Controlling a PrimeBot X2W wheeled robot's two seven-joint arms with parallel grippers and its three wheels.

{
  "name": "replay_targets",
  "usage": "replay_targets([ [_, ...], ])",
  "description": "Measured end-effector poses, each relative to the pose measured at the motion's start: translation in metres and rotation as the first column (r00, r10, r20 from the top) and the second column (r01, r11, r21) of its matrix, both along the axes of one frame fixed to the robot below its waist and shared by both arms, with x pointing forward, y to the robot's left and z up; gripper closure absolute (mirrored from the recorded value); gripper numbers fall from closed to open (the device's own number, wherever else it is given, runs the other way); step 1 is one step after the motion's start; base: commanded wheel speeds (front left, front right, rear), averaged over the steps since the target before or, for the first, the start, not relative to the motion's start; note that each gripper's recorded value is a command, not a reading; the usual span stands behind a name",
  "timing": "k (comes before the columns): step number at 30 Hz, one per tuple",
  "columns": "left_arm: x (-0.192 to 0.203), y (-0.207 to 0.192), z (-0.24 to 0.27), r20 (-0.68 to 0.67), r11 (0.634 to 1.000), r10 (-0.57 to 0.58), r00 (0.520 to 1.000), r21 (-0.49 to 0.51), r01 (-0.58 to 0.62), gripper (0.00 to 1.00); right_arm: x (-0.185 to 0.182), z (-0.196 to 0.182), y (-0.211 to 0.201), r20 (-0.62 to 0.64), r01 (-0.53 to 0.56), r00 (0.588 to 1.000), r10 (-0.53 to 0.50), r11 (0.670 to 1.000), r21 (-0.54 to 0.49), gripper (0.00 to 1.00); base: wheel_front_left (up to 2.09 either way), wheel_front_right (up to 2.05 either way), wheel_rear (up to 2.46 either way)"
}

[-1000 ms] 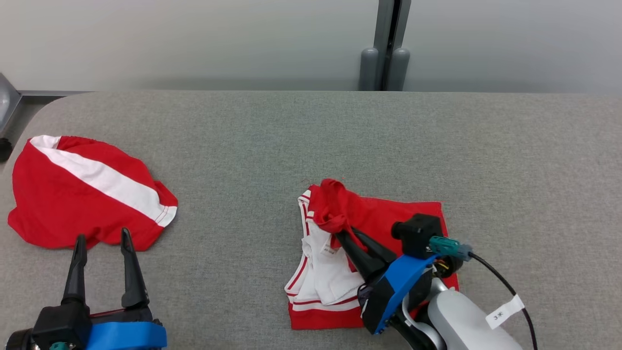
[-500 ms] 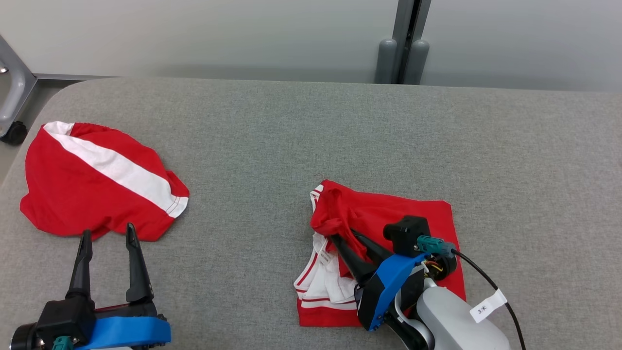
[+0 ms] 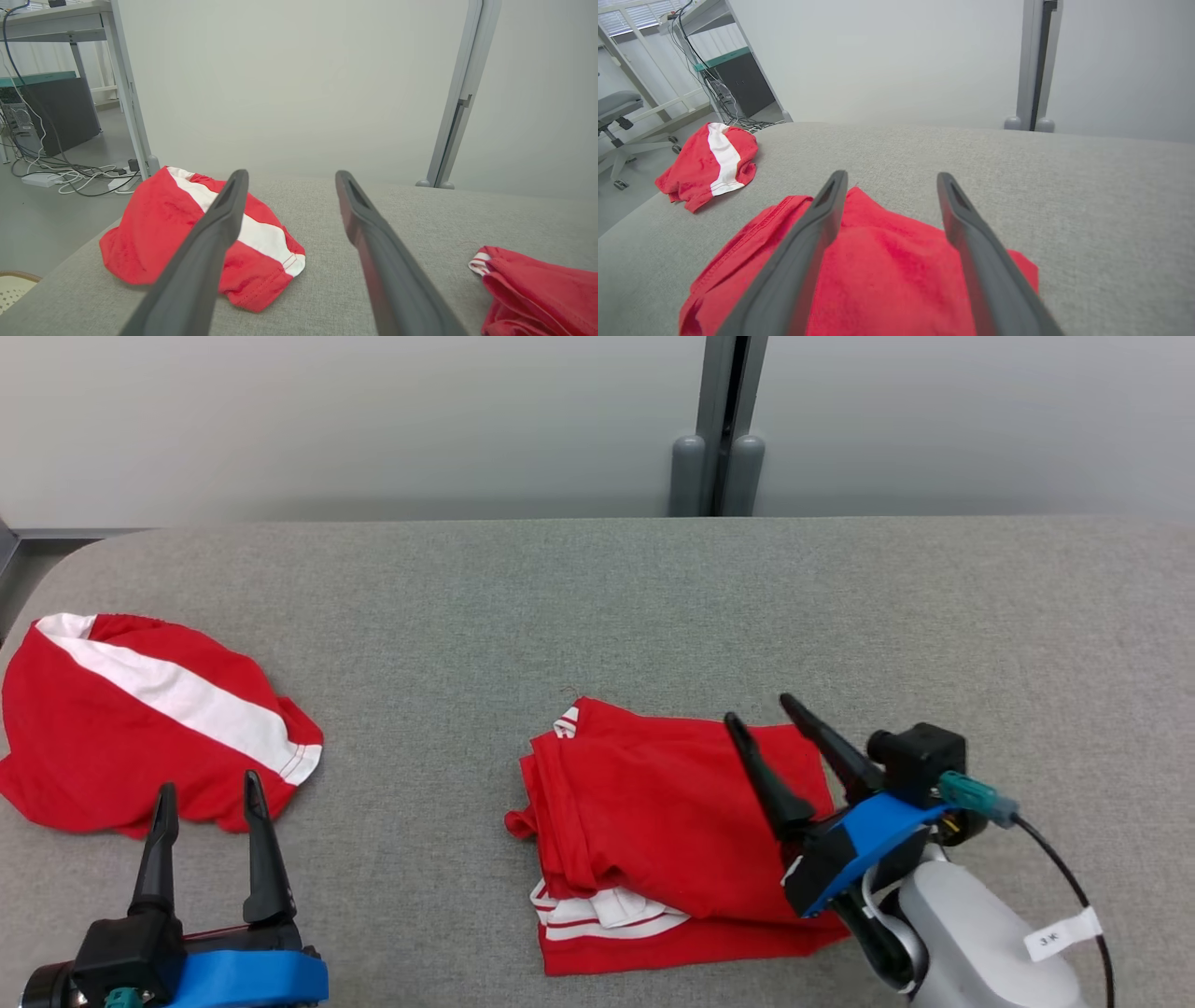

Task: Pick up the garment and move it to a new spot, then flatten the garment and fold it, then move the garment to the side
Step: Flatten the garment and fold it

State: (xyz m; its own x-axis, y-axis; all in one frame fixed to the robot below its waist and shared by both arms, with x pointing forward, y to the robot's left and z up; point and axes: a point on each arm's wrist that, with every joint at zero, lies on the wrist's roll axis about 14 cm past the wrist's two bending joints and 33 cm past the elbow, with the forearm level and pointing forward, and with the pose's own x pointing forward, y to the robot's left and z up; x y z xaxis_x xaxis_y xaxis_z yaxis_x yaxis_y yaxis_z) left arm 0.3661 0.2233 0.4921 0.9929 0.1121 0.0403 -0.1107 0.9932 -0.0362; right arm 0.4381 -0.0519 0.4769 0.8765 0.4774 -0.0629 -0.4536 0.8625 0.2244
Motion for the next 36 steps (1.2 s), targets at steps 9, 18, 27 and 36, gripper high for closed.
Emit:
replay_targets([
  [9, 0.001, -0.013, 0.005, 0.016, 0.999, -0.039, 0.999, 0.001, 0.039, 0.00, -0.001, 0.026, -0.073, 0.114, 0.207, 0.972, -0.205, 0.978, 0.000, 0.00, 0.00, 0.00, 0.00],
  [18, -0.009, -0.019, 0.004, 0.007, 0.998, -0.062, 0.998, 0.028, 0.062, 0.00, -0.034, 0.026, -0.098, 0.139, 0.316, 0.939, -0.314, 0.949, 0.010, 0.00, 0.00, 0.00, 0.00],
  [27, -0.020, -0.023, -0.008, -0.038, 0.994, -0.079, 0.996, 0.069, 0.081, 0.00, -0.055, 0.016, -0.103, 0.117, 0.357, 0.928, -0.355, 0.934, 0.004, 0.00, 0.00, 0.00, 0.00],
  [36, -0.027, -0.024, -0.009, -0.041, 0.994, -0.074, 0.996, 0.081, 0.077, 0.00, -0.068, 0.014, -0.091, 0.102, 0.331, 0.939, -0.328, 0.944, -0.013, 0.00, 0.00, 0.00, 0.00],
])
